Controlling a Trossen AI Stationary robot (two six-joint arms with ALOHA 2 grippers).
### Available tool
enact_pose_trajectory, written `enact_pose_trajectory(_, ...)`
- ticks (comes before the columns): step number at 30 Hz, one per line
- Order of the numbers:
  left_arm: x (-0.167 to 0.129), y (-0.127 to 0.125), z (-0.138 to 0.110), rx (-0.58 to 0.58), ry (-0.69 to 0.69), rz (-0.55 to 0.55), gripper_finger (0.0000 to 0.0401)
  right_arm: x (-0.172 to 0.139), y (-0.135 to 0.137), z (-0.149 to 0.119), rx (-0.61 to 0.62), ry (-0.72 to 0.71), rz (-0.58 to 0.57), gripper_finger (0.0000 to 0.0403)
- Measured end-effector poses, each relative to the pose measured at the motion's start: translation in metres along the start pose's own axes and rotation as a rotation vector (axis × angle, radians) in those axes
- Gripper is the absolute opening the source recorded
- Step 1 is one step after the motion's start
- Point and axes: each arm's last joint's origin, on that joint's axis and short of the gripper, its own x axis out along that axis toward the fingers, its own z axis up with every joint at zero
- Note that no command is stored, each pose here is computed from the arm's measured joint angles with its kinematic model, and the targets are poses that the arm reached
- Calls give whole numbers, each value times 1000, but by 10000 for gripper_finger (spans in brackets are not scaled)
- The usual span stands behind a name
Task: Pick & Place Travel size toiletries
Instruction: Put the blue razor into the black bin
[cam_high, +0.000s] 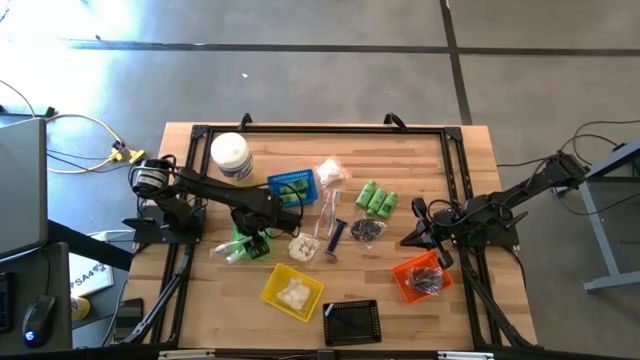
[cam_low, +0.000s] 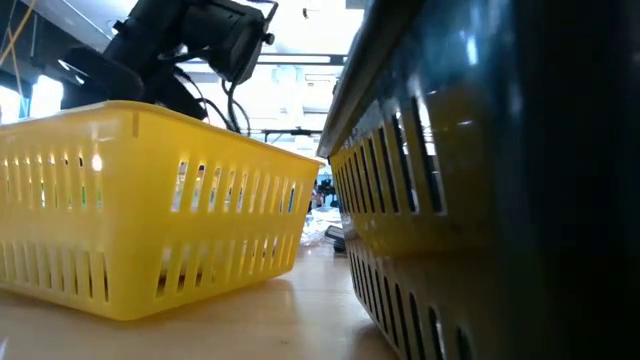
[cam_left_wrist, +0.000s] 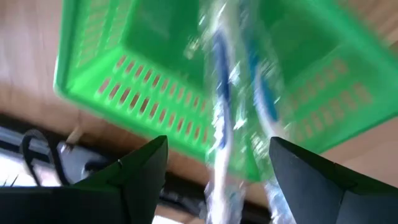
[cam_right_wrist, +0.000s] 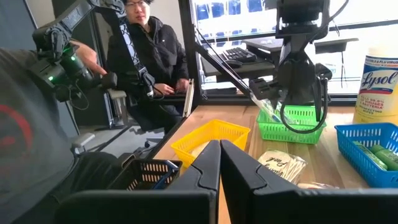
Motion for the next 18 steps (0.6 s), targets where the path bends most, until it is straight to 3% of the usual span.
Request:
enact_pose_trajectory(5, -2, 3, -5, 11, 16, 29, 276, 0, 0, 0, 0, 0, 0, 3)
enact_pose_trajectory(11, -19, 8, -15, 32, -34, -12, 276, 0, 0, 0, -1, 5, 0, 3)
enact_pose_trajectory(18, -73, 10, -26, 102, -281, -75, 276, 0, 0, -1, -1, 7, -1, 3)
